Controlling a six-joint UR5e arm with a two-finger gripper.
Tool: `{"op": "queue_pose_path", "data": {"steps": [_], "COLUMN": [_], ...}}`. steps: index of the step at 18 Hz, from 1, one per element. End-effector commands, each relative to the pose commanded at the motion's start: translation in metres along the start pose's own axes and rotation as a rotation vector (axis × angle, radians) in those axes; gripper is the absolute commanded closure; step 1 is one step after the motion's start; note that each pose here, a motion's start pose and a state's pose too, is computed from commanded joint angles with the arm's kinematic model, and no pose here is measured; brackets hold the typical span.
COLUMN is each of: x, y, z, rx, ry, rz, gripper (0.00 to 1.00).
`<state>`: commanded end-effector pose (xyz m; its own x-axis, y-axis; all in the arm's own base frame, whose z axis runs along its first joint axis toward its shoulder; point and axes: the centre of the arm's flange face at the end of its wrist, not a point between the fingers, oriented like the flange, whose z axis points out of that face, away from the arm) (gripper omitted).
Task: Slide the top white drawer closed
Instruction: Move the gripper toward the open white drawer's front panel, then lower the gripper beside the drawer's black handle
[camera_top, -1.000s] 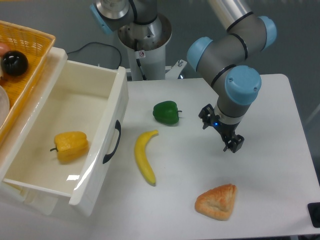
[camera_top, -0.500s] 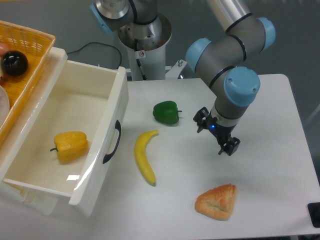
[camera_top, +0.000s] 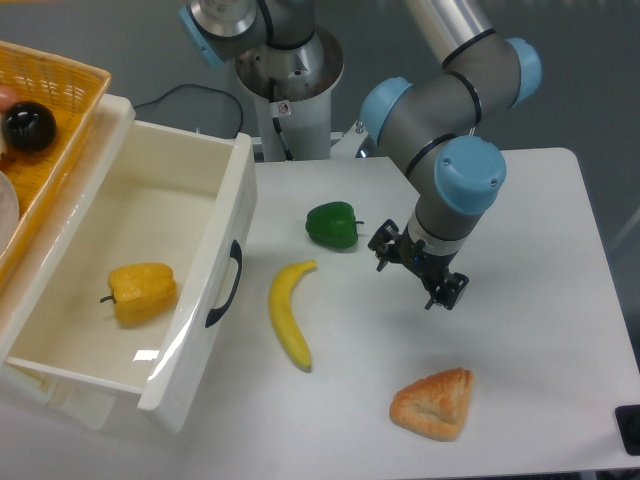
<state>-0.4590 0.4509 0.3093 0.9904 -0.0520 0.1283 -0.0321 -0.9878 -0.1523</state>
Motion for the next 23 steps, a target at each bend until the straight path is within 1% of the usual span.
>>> {"op": "queue_pose_path", "data": {"steps": [1, 2, 3, 4, 6, 8, 10, 11, 12, 14, 16, 20, 23], "x": [0.002, 0.005, 0.009, 0.013, 0.017, 0.023, 0.033, 0.037, 0.043, 0.057, 0.069, 0.094, 0.103], "y": [-0.003, -0.007, -0.012, -0.015, -0.017, -0.022, -0.028, -0.031, -0.035, -0.043, -0.053, -0.07, -0.079], "z": [-0.001, -0.001, 0.002, 0.005, 0.006, 0.004, -0.004, -0.002, -0.001, -0.007, -0.003, -0.002, -0.001], "rx": [0.013, 0.027, 0.036, 0.033, 0.032, 0.036, 0.056, 0.068, 0.08, 0.089, 0.084, 0.077, 0.101], "ry": [0.005, 0.014, 0.025, 0.03, 0.034, 0.032, 0.034, 0.05, 0.061, 0.061, 0.069, 0.076, 0.1], "rz": [-0.033, -0.041, -0.035, -0.031, -0.05, -0.055, -0.044, -0.045, -0.056, -0.075, -0.079, -0.083, -0.071], "gripper": [0.11, 0.19, 0.32, 0.42, 0.57, 0.69, 0.77, 0.81, 0.83, 0.87, 0.9, 0.93, 0.93]}}
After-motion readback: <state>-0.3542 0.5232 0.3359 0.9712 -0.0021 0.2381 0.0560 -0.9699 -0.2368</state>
